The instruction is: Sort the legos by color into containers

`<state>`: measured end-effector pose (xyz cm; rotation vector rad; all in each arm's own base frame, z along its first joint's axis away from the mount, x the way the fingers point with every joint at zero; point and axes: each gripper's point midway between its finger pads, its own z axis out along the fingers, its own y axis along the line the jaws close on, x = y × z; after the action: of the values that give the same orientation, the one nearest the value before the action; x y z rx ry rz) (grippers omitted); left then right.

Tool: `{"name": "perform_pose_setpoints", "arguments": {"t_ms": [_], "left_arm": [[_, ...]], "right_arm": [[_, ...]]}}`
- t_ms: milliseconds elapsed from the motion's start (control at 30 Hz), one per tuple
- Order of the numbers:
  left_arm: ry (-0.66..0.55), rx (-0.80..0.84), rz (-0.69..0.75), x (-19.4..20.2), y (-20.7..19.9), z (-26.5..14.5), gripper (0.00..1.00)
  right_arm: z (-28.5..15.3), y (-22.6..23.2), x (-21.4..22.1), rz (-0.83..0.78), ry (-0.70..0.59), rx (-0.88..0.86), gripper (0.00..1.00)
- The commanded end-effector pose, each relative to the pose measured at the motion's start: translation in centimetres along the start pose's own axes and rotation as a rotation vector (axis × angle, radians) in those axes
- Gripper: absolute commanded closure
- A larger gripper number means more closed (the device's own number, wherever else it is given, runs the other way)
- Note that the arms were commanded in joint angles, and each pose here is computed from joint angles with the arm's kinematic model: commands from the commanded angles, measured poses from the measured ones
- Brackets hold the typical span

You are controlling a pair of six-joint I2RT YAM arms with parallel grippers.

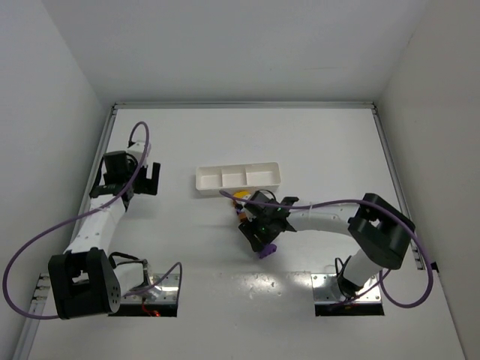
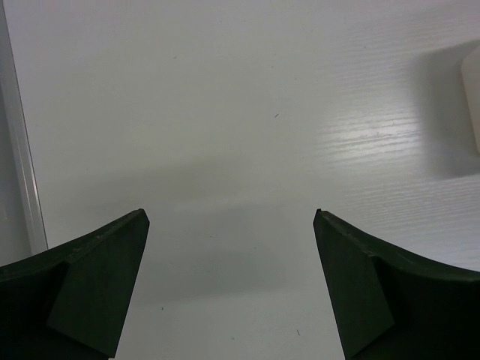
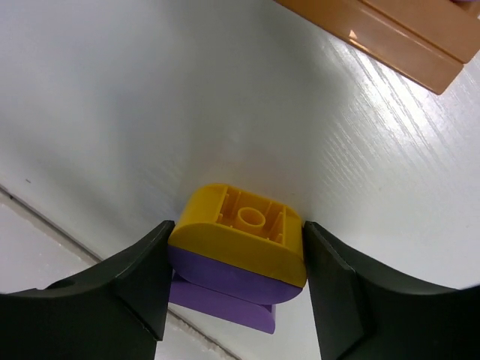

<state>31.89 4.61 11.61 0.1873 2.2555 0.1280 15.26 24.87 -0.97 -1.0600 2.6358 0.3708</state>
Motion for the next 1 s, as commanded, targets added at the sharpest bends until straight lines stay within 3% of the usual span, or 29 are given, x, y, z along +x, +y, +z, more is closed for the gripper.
{"name": "perform_pose_setpoints", "arguments": {"t_ms": [0, 33, 67, 367, 500, 600, 667, 833, 967], "left_arm": [[-0.051, 0.041, 0.012, -0.9, -0.5, -0.1, 0.01], [-0.058, 0.062, 0.041, -0.7, -0.8, -0.5, 0.01], [-0.073, 0.121, 0.062, -0.9, -1.9, -0.7, 0.01], [-0.296, 0.472, 0.094, -5.1, -8.3, -6.2, 0.01], [-0.367, 0.564, 0.207, -5.0, -11.3, -8.2, 0.01], [-0.378, 0.605, 0.288, -4.2, -13.0, -9.1, 0.01], [-0.375, 0.620, 0.301, -4.8, -13.4, -10.0, 0.01], [-0.378, 0.804, 0.167, -7.0, -15.9, -12.6, 0.01], [-0.412, 0.932, -0.043, -10.1, -17.8, -14.5, 0.02]], "right_arm": [[0.4, -0.8, -0.3, -0.004, 0.007, 0.043, 0.89], [0.3, -1.2, -0.8, -0.005, -0.004, 0.053, 0.98], [-0.1, -1.4, -1.7, -0.015, -0.019, 0.070, 1.00], [-5.3, -5.1, -11.3, 0.163, -0.218, 0.111, 1.00], [-6.9, -7.6, -14.6, 0.254, -0.255, 0.152, 1.00], [-6.9, -9.0, -15.8, 0.344, -0.265, 0.163, 1.00], [-8.4, -11.1, -17.5, 0.431, -0.355, 0.171, 1.00], [-13.4, -14.1, -22.3, 0.669, -0.625, 0.107, 1.00], [-16.0, -15.2, -24.5, 0.825, -0.764, 0.056, 1.00]]}}
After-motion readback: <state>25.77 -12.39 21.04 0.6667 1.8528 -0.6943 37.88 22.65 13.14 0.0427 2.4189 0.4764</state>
